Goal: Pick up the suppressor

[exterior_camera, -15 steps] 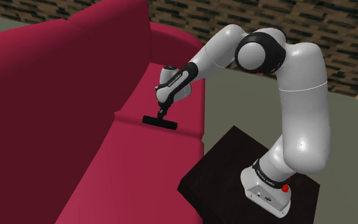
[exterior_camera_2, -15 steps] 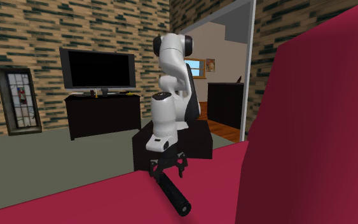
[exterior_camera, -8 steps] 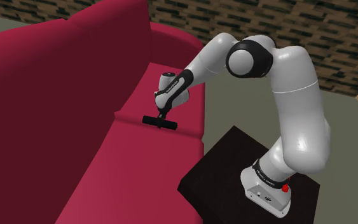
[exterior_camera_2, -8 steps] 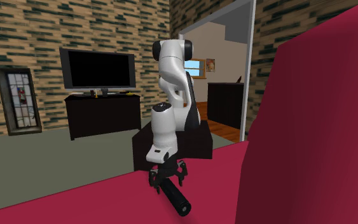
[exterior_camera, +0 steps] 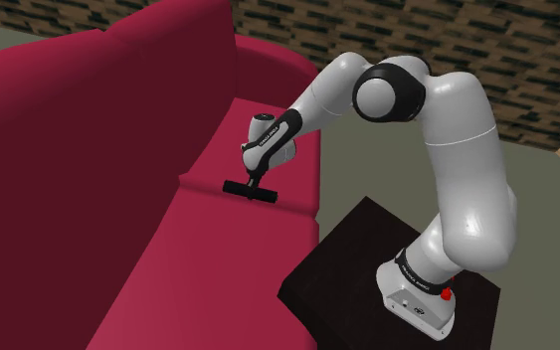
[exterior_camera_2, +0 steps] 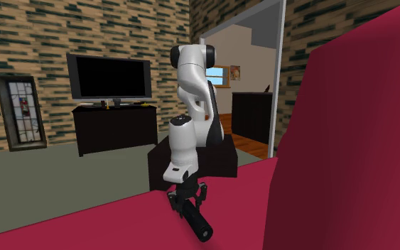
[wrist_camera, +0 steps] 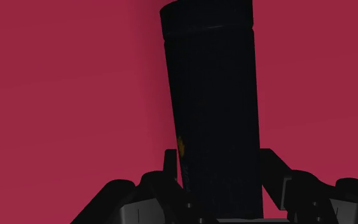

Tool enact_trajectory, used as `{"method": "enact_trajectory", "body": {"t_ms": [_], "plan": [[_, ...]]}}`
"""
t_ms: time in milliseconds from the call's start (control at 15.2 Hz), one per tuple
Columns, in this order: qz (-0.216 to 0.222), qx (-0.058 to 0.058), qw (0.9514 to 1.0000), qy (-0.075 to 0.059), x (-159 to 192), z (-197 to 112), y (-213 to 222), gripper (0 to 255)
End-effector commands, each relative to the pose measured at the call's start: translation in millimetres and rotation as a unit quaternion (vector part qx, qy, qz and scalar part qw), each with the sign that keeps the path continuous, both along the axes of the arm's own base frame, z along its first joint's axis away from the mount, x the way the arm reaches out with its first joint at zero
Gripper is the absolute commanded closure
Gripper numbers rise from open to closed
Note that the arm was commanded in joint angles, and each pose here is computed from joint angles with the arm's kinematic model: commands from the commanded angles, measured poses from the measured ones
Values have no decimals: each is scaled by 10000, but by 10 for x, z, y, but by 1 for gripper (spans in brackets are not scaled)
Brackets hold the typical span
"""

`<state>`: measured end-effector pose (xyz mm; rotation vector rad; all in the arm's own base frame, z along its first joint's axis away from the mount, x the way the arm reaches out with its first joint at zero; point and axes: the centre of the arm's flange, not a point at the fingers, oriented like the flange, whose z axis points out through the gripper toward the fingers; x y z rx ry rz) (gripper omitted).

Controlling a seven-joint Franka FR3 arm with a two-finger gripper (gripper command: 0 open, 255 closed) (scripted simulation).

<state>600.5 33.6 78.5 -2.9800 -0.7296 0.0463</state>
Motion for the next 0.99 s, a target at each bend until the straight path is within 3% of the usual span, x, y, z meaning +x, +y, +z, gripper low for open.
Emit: {"method": "enact_trajectory", "body": {"t_ms": [0,924], "plan": [[0,1,10000,5,-3,-10,4,255],[0,1,10000,5,-7,621,6,255]]}}
